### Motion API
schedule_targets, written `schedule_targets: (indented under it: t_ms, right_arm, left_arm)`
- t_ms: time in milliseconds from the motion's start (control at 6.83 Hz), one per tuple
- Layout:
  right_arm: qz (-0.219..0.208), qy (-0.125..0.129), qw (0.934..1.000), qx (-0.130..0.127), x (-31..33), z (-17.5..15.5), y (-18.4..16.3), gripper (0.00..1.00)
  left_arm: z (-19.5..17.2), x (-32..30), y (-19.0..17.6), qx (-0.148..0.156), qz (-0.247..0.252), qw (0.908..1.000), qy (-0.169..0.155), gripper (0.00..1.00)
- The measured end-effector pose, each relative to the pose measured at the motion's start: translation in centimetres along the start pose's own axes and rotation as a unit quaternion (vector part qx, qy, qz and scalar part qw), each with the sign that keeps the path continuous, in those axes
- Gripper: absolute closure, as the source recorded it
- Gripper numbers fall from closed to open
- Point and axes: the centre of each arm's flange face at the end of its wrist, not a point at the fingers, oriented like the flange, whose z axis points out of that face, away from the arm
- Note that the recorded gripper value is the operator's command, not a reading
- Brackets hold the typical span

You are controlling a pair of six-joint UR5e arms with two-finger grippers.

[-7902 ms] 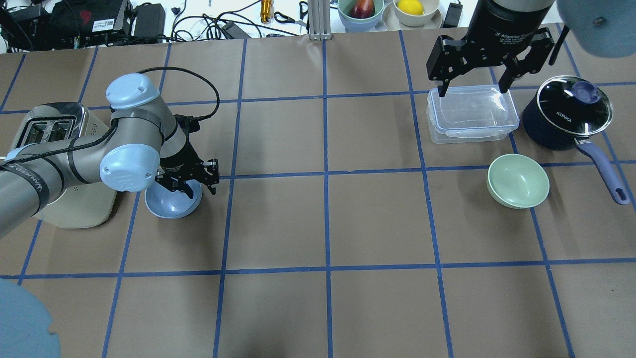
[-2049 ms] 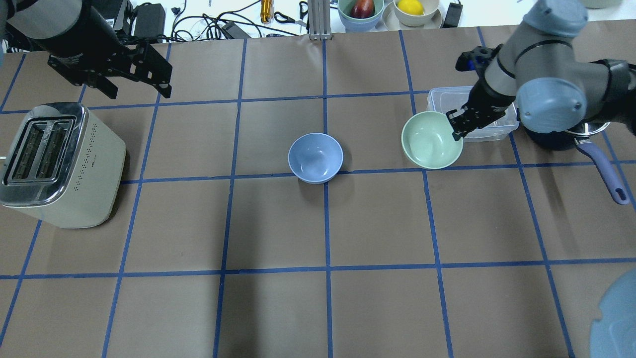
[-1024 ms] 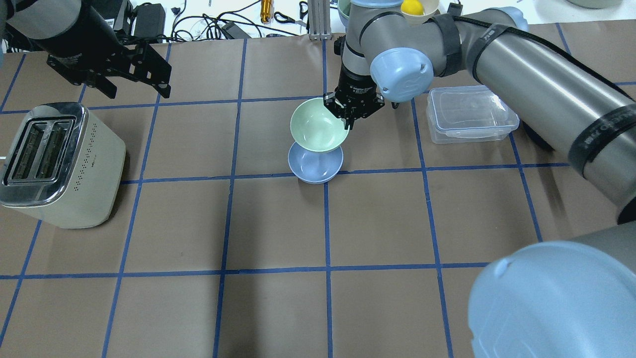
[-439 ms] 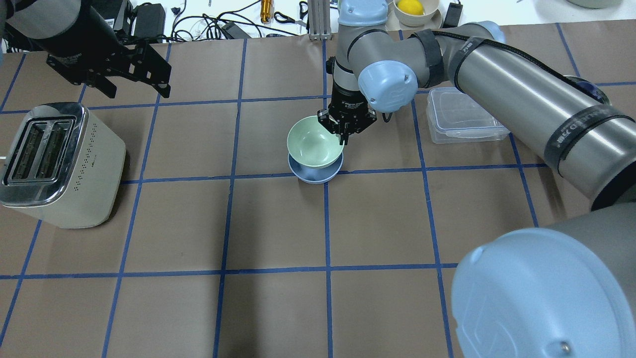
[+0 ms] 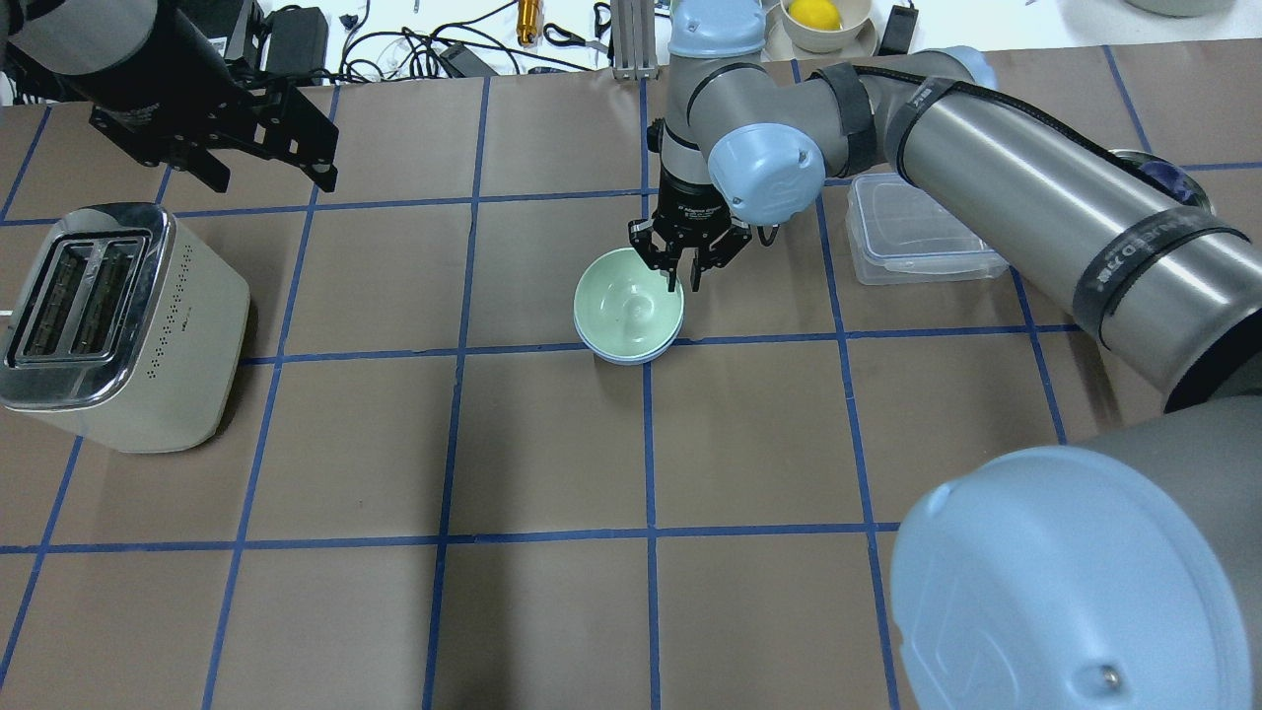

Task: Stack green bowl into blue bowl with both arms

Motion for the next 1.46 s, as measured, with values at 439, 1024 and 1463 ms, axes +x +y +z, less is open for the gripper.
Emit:
schedule_targets:
  t_ms: [439, 1024, 1463]
  right_arm:
    - [0.006, 0.039, 0.9965, 0.073, 3.7, -11.0, 3.7, 0.00]
    - [-0.021, 0.059, 0.9891, 0.134, 9.2, -21.5, 9.7, 0.00]
    - [0.003, 0.056, 0.9929, 0.105, 12.9, -22.8, 10.7, 0.00]
  left_arm:
    - [0.0, 0.0, 0.0, 0.000, 0.000, 1.0000, 0.000, 0.00]
    - [0.1, 0.0, 0.1, -0.001, -0.001, 1.0000, 0.000, 0.00]
    - [0.1, -0.1, 0.1, -0.001, -0.001, 1.0000, 0.000, 0.00]
